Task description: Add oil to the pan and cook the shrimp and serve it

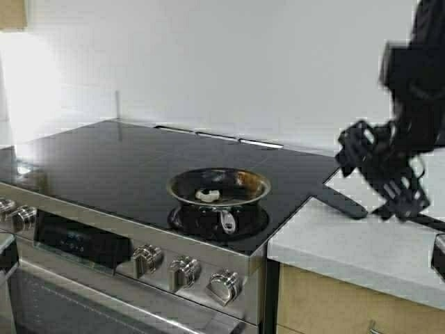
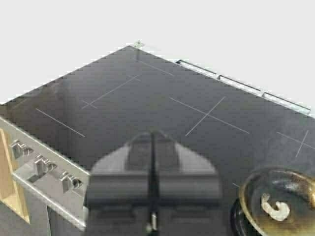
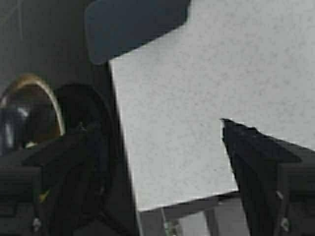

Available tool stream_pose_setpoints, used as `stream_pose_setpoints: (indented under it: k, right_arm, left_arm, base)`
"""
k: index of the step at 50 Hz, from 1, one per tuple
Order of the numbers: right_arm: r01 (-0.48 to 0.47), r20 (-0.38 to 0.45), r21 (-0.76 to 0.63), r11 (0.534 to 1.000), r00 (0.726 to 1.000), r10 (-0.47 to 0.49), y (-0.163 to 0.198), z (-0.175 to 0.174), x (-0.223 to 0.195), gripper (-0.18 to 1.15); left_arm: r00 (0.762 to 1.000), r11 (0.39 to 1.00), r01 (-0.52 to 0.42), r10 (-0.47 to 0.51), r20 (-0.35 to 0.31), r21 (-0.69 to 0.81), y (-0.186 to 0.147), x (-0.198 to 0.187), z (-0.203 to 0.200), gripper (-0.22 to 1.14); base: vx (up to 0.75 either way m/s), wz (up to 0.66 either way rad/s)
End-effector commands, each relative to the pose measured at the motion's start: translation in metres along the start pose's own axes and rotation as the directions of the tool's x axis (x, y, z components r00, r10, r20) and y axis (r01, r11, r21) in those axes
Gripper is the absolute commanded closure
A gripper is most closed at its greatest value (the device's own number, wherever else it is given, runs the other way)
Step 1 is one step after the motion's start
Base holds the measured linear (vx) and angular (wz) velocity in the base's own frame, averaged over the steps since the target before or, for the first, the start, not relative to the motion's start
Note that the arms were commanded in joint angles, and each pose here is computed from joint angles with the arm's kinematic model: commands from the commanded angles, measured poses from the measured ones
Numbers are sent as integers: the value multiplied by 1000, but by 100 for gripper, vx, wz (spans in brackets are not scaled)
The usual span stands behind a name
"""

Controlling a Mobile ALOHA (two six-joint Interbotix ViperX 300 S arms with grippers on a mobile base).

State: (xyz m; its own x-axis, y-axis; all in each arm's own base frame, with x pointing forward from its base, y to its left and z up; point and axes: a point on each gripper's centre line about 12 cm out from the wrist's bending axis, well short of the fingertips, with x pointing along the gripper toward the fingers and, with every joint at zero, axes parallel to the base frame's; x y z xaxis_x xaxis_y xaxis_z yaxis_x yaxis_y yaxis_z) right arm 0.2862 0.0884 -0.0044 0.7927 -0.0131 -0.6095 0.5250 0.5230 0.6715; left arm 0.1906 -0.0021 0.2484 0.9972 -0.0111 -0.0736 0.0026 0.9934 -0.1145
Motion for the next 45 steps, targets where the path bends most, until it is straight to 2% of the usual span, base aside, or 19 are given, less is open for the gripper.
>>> stream_pose_setpoints:
  k: [1,15,29,34,45]
  right_arm:
    - [-55,9,62,997,998,54,3,-7,19,-5]
    - [-71,71,178,981,996,60,2,-2,54,-5]
    - [-23,99,317,948,995,-9,-4,16,83,-5]
    - [-4,97,344,939,995,-31,-4,20,99,-5]
    - [-30,139,388,921,990,-26,3,25,123,-5]
  left_arm:
    - [1000,1000,0,0,17,0,0,1,6,89]
    - [1000,1000,2,-2,31,-2,-1,-1,9,89]
    - [1000,1000,2,-2,25,1,-1,-1,9,89]
    - [1000,1000,1,-1,22,0,-1,-1,9,89]
    - [1000,1000,2,-2,18,0,-1,-1,9,89]
  base:
    - [0,0]
    - [0,0]
    - [0,0]
    - [0,0]
    - [0,0]
